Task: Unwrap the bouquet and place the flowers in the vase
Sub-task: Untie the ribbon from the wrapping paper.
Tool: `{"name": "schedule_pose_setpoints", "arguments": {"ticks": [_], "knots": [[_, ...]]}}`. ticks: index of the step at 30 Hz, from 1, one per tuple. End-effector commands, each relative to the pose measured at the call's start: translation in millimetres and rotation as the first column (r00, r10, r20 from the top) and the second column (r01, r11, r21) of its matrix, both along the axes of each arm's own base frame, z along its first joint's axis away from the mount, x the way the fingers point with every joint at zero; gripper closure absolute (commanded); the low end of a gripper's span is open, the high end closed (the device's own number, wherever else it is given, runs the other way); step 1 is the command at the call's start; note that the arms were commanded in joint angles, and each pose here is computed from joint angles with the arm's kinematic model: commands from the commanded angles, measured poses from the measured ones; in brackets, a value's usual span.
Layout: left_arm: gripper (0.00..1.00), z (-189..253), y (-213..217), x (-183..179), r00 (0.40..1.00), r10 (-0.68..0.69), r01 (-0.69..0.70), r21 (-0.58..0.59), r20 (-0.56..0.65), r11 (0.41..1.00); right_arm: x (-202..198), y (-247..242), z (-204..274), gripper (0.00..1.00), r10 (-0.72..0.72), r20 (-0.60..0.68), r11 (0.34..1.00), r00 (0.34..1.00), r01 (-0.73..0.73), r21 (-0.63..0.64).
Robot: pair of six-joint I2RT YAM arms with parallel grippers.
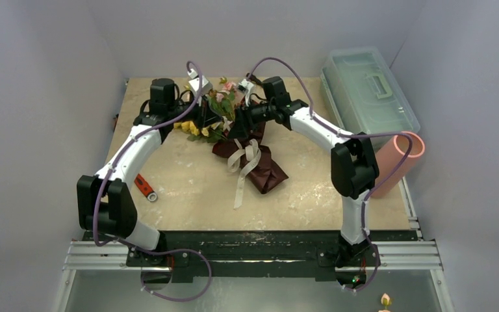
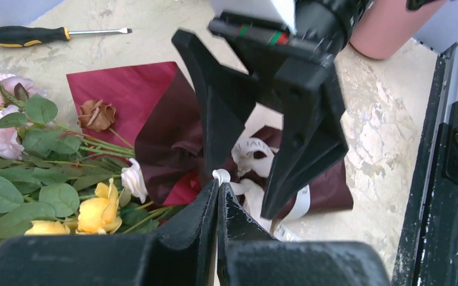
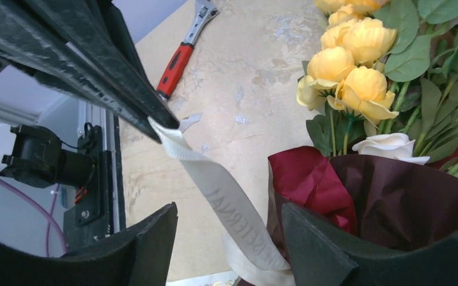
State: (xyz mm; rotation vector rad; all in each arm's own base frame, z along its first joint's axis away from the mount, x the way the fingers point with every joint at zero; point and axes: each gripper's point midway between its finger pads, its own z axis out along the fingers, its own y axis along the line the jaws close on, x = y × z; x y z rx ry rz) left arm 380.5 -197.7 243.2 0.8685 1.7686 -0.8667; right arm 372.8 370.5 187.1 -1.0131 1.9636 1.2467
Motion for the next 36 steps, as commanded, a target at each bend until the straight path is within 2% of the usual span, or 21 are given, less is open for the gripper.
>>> {"name": "schedule_pose_setpoints", "arguments": {"ticks": [1, 3, 5, 6, 8, 9, 10, 11, 13, 14, 17, 20, 27, 36], "knots": [[1.00, 33.7, -1.1, 8.8, 0.998, 0.011, -0.006, -0.066, 0.067, 0.998, 10.9, 16.9, 28.0, 0.43, 0.000, 0.073, 0.998, 0.997, -0.005, 0.066], [1.00, 30.5, 2.3, 13.5, 0.998, 0.032, -0.029, -0.063, 0.059, 0.998, 11.3, 17.8, 27.2, 0.66, 0.007, 0.072, 0.998, 0.997, -0.011, 0.067], [1.00, 27.3, 5.3, 17.4, 0.998, 0.050, -0.047, -0.063, 0.049, 0.997, 8.6, 17.7, 32.9, 0.95, 0.018, 0.080, 0.996, 0.997, -0.025, 0.080], [1.00, 25.4, 7.1, 18.9, 0.997, 0.057, -0.054, -0.063, 0.044, 0.997, 7.9, 17.5, 37.1, 1.00, 0.017, 0.088, 0.996, 0.996, -0.024, 0.086], [1.00, 21.2, 10.0, 18.4, 0.997, 0.065, -0.062, -0.061, 0.037, 0.996, 5.5, 17.4, 48.0, 1.00, 0.011, 0.100, 0.994, 0.995, -0.022, 0.108], [0.81, 18.0, 12.0, 16.1, 0.997, 0.068, -0.066, -0.058, 0.038, 0.996, 4.6, 17.4, 54.3, 1.00, 0.004, 0.104, 0.992, 0.995, -0.017, 0.123], [0.58, 16.7, 13.5, 11.8, 0.996, 0.073, -0.070, -0.059, 0.051, 0.996, 2.3, 17.3, 57.6, 1.00, -0.003, 0.098, 0.990, 0.995, -0.011, 0.139], [0.41, 17.8, 15.8, 8.2, 0.993, 0.084, -0.079, -0.059, 0.085, 0.995, 1.1, 17.6, 60.8, 1.00, -0.011, 0.090, 0.988, 0.996, -0.003, 0.155], [0.31, 18.7, 20.8, -2.1, 0.981, 0.108, -0.099, -0.061, 0.159, 0.993, -0.8, 17.4, 64.0, 1.00, -0.021, 0.075, 0.985, 0.997, 0.008, 0.170], [0.29, 12.1, 24.0, -7.8, 0.978, 0.120, -0.113, -0.052, 0.171, 0.992, -1.6, 17.7, 62.4, 1.00, -0.022, 0.064, 0.985, 0.998, 0.011, 0.170], [0.28, -8.6, 31.1, -24.4, 0.977, 0.135, -0.134, -0.017, 0.165, 0.991, -0.4, 17.2, 56.6, 1.00, -0.036, 0.038, 0.986, 0.999, 0.029, 0.162], [0.29, -21.6, 27.8, -34.9, 0.980, 0.134, -0.131, -0.030, 0.146, 0.991, 2.4, 18.3, 54.1, 1.00, -0.052, 0.016, 0.985, 0.999, 0.049, 0.165], [0.46, -31.6, -13.7, -37.2, 0.983, 0.106, -0.098, -0.063, 0.147, 0.993, 4.2, 22.6, 59.3, 1.00, -0.068, -0.025, 0.978, 0.997, 0.071, 0.195], [0.49, -33.0, -18.1, -12.7, 0.962, 0.249, -0.232, -0.148, 0.109, 0.961, -2.7, 19.6, 56.8, 1.00, -0.071, -0.044, 0.978, 0.997, 0.078, 0.192]]}}
